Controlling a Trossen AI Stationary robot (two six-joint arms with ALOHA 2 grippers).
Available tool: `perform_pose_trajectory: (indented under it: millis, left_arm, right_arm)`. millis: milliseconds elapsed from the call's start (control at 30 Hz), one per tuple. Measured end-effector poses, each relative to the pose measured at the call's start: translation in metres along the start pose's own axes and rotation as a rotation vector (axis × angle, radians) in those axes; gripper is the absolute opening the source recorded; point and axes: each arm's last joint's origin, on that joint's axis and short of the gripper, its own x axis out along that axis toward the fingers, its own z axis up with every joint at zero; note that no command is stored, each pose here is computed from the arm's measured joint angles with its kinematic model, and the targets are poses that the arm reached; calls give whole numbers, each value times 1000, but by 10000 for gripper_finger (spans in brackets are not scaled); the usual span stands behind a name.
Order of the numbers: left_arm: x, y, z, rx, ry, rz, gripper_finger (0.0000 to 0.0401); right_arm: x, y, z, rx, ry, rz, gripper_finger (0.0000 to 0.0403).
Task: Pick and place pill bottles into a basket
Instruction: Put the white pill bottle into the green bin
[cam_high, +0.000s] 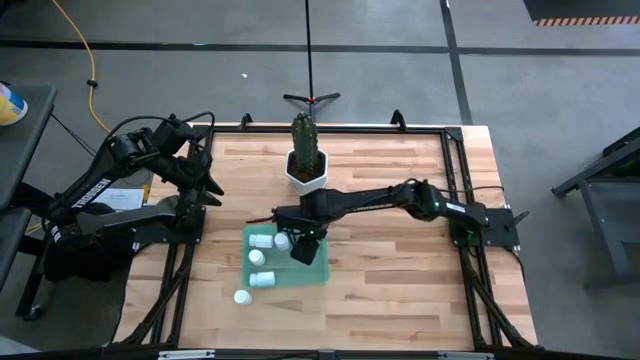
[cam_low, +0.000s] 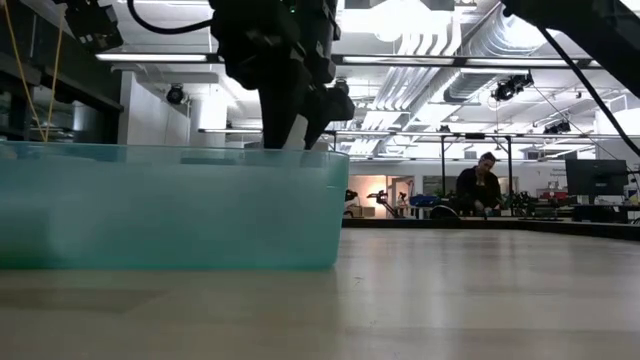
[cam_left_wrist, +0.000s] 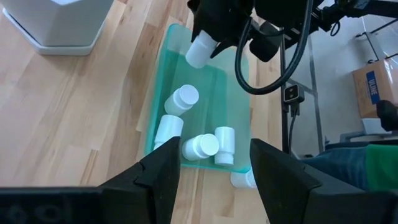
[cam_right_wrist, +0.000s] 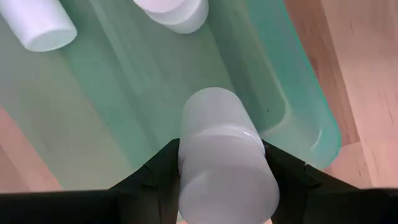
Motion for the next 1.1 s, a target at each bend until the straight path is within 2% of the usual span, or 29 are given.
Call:
perform_pose_trajectory:
  millis: [267,733,1100]
  left_arm:
    - [0,0,0,-15,-2,0,225]
    - [0,0,0,-21,-3,8,225]
    - [0,0,0,-33,-2,9,225]
  right_arm:
    - [6,-5,4,-7,4,-20,166]
    - [26,-6,8,-30,39,11,167]
    - [29,-5,9,-28,32,19,170]
